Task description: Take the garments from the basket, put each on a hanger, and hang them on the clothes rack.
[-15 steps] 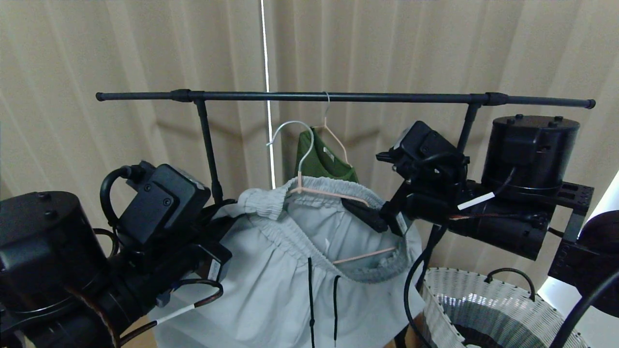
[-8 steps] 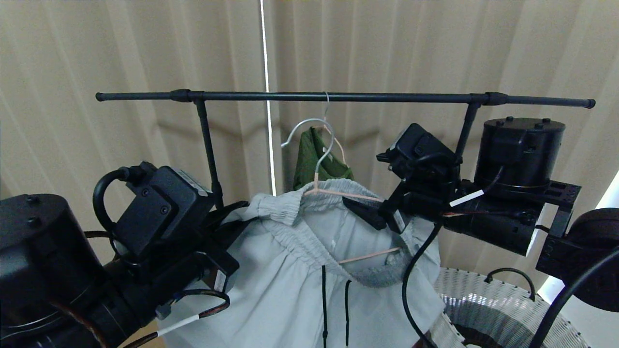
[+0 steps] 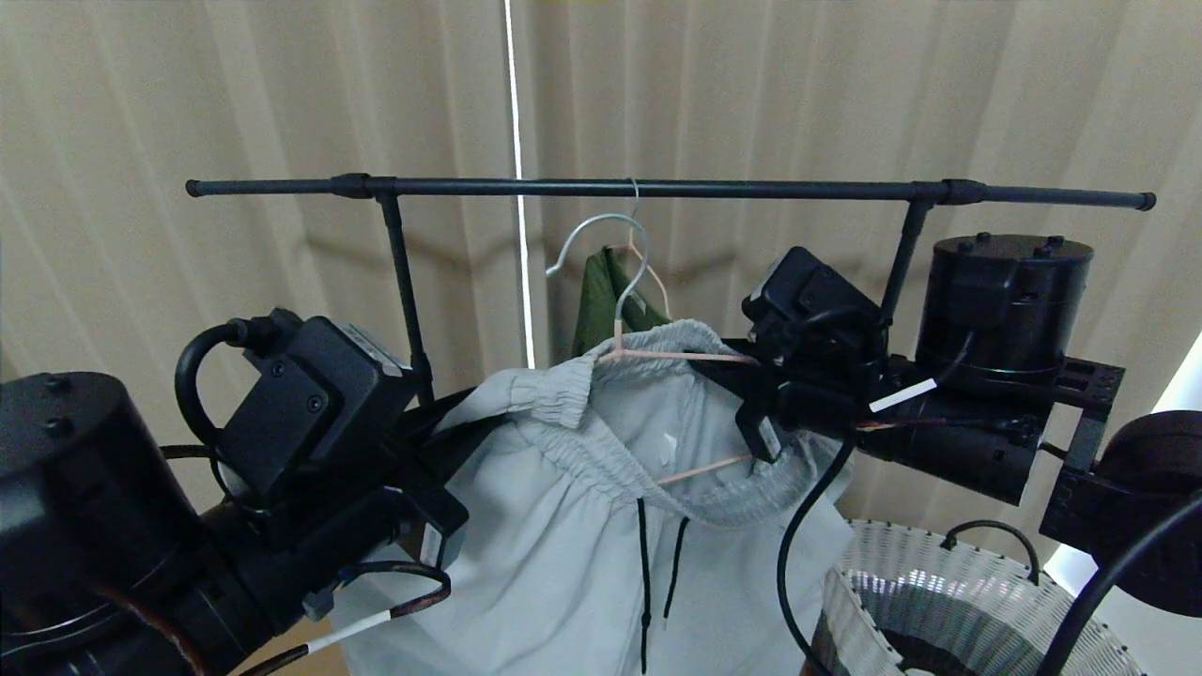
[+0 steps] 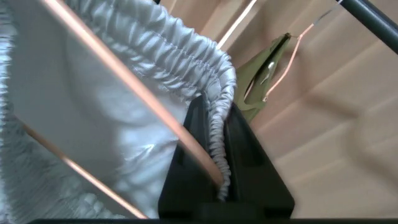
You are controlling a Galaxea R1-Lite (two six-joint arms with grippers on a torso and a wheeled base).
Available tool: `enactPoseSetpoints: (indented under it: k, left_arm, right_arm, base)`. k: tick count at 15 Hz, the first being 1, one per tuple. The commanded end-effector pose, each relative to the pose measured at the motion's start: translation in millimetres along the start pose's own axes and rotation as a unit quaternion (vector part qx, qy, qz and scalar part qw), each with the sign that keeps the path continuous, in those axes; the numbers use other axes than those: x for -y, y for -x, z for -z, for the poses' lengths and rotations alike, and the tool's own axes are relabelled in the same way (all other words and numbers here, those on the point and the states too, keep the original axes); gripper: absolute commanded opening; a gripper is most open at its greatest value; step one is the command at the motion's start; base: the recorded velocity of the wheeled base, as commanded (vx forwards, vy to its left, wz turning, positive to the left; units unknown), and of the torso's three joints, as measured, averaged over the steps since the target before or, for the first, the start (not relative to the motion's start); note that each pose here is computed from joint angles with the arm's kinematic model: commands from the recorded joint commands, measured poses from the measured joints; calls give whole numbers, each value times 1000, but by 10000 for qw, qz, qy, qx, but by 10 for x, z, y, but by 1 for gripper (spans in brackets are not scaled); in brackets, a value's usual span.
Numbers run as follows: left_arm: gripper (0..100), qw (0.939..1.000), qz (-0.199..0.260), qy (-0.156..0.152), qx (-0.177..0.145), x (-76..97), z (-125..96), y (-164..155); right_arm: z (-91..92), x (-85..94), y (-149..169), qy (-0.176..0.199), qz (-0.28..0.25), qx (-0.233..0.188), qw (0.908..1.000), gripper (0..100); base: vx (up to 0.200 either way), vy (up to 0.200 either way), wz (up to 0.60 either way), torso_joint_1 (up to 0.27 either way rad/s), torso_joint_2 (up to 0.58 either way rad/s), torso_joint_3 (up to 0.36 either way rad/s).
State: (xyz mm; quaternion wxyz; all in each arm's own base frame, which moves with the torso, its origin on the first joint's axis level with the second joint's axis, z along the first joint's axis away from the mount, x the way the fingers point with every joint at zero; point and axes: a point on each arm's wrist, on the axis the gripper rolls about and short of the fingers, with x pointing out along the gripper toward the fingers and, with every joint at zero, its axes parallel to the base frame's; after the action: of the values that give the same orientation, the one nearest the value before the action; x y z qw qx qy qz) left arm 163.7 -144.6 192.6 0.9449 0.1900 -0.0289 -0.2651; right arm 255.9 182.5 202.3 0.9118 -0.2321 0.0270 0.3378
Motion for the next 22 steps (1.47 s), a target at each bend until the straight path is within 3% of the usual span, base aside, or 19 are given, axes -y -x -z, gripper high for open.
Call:
enactPoseSetpoints:
  k: [1, 4, 5, 8, 11, 13, 15, 17, 22]
  left_arm:
    - [0, 10000, -44, 11, -11, -9, -1, -9]
    - [0, 10000, -73, 5, -63, -21, 22, -12]
    - [100, 10000, -76, 7, -56, -22, 18, -13]
    - [100, 9999, -99, 62, 24, -45, -4, 39]
    - [100, 9990, 70, 399, 174, -79, -26, 73]
    - [100, 9991, -40, 425, 70, -121, 20, 53]
    - [100, 9981, -146, 378, -460, -148, 288, 95]
    - [100, 9948, -134, 332, -950, -124, 515, 101]
    - [100, 9932, -88, 307, -1120, -101, 575, 5]
  right_arm:
    - [-5, 1, 15, 4, 22, 1, 10000, 0]
    - [-24, 4, 31, 0, 31, 39, 10000, 0]
    - [-27, 5, 40, 0, 34, 46, 10000, 0]
    - [25, 78, 160, -38, 289, -71, 9995, 0]
    - [111, 311, 429, -139, 838, -197, 9962, 0]
    - [117, 410, 532, -174, 1058, -188, 9941, 0]
    - [61, 456, 684, -511, 1219, -1, 9912, 0]
    - [26, 452, 764, -559, 1220, 105, 9909, 0]
    - [-72, 390, 867, -531, 1121, 337, 9917, 0]
  base:
    - [0, 0, 0, 0, 0, 0]
    - [0, 0, 0, 0, 0, 0]
    - [0, 0, 0, 0, 0, 0]
    - [0, 0, 0, 0, 0, 0]
    - [0, 0, 0, 0, 0, 0]
    - [0, 0, 0, 0, 0, 0]
    - [0, 0, 0, 0, 0, 0]
    - [0, 0, 0, 0, 0, 0]
    - [0, 0, 0, 0, 0, 0]
